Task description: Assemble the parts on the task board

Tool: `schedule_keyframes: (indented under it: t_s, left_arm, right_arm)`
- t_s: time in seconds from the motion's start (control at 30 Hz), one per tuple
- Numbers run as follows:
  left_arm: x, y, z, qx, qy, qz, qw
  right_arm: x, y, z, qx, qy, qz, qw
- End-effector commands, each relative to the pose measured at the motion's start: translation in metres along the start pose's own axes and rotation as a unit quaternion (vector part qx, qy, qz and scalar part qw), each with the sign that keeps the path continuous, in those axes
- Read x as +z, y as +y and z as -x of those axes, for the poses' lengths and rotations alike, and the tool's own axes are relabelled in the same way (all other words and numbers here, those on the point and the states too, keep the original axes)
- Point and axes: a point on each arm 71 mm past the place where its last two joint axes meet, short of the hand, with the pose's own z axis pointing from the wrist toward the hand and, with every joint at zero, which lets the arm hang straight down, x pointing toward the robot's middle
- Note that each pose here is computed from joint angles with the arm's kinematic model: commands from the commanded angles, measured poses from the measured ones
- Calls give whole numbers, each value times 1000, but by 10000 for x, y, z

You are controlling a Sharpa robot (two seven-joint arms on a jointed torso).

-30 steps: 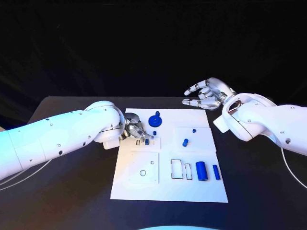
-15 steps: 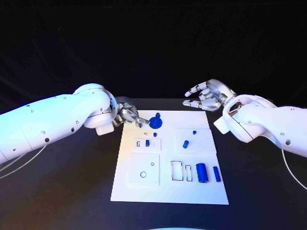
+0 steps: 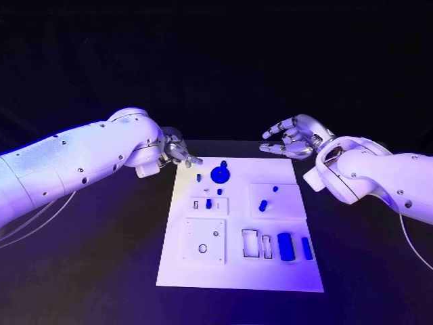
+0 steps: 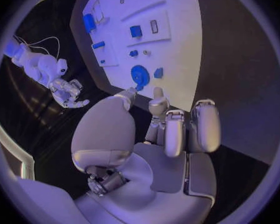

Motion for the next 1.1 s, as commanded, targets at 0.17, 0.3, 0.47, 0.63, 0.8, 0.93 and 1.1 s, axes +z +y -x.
schedule_keyframes:
  t_s: [0.17,0.3,0.47,0.63,0.8,0.93,1.1]
  left_arm:
    - [135,22,-72,19,16,4,1000]
    - [224,57,-115,18,19,12,1000]
    - [282,47,-159,13,28,10,999]
    - [308,20,-183,4,33,5,999]
    - [320,7,-189,-1,33,3,999]
    - [325,3,-193,-3,35,2,999]
    - [340,0,-207,0,41,3,999]
  right_arm:
    - [-5,7,3,-2,0,8,1000]
    - [-6,-1,12,-2,-1,7,1000]
    - [1,3,6,-2,-1,7,1000]
    - [11,9,-3,-2,0,8,1000]
    - [16,11,-7,-3,0,8,1000]
    - [18,12,-8,-3,0,8,1000]
    - [19,15,-12,-3,1,8,1000]
